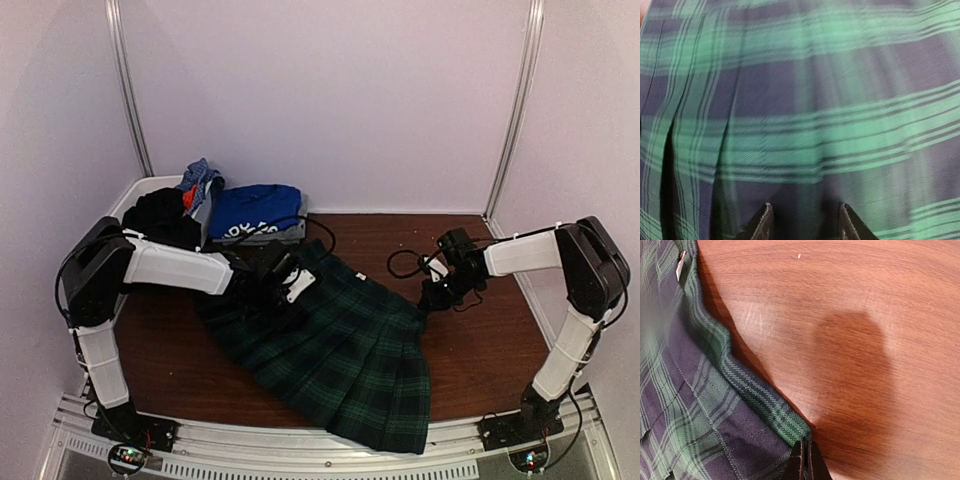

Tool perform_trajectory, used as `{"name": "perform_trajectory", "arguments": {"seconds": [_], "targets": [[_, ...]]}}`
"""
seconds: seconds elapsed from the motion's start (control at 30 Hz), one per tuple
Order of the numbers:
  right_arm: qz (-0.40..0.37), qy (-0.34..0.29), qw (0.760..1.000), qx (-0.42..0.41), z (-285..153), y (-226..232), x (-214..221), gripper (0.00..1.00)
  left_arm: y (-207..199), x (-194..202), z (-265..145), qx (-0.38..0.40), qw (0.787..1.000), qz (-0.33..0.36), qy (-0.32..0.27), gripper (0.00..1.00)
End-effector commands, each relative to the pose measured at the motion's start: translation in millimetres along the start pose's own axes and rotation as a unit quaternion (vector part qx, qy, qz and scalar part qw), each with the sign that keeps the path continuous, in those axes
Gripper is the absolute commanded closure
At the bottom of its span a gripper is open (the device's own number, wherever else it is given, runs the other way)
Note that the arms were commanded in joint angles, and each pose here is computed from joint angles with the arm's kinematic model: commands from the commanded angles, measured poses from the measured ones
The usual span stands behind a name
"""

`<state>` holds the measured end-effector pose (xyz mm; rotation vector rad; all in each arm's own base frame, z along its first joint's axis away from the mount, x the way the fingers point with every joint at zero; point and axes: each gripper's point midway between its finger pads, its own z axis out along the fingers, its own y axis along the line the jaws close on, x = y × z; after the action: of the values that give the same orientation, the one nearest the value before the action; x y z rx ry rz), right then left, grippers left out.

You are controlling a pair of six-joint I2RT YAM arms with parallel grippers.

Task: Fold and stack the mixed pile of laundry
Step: Adjust the flattened skirt at the center of the board.

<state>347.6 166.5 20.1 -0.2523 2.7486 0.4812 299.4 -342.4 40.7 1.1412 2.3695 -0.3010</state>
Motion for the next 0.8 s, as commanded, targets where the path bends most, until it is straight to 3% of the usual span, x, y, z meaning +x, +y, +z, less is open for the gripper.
{"name": "perform_trajectory", "arguments": {"seconds": [0.0,0.1,0.2,0.27,0.4,0.5,0.63,0.7,0.77], "targets": [[0.025,0.032,0.999,0.007,-5.1,-8.2,39.7,1.00,13.1,21.8,6.3,-0.025,1.000,-0.002,0.017,0.54],[0.046,0.020,0.999,-0.015,-13.2,-2.7,54.8,1.00,14.8,-13.4,-24.7,0.016,0.998,-0.024,-0.054,0.49],[0.055,0.015,0.998,-0.009,-14.0,-7.7,62.8,0.92,61.3,-48.4,-53.6,0.002,0.992,-0.067,-0.104,0.43],[0.059,0.011,0.998,-0.007,-11.8,-11.3,59.3,0.92,95.1,-65.1,-61.0,0.003,0.988,-0.092,-0.121,0.40],[0.051,0.000,0.999,-0.003,-8.6,-15.3,33.5,0.95,151.4,-80.4,-55.4,0.026,0.986,-0.112,-0.121,0.42],[0.040,-0.006,0.999,0.012,-3.2,-19.9,7.1,1.00,179.7,-88.5,-42.0,-0.017,0.991,-0.083,-0.102,0.42],[0.031,-0.009,0.999,0.040,8.1,-28.5,-28.1,1.00,186.3,-93.1,-18.5,-0.003,0.994,-0.064,-0.083,0.42],[0.030,-0.012,0.998,0.045,11.4,-30.0,-41.8,0.89,188.5,-89.7,-0.3,0.005,0.996,-0.062,-0.068,0.41],[0.034,-0.020,0.998,0.040,5.3,-28.7,-55.3,0.66,192.0,-86.1,9.9,0.006,0.996,-0.065,-0.054,0.41]]}}
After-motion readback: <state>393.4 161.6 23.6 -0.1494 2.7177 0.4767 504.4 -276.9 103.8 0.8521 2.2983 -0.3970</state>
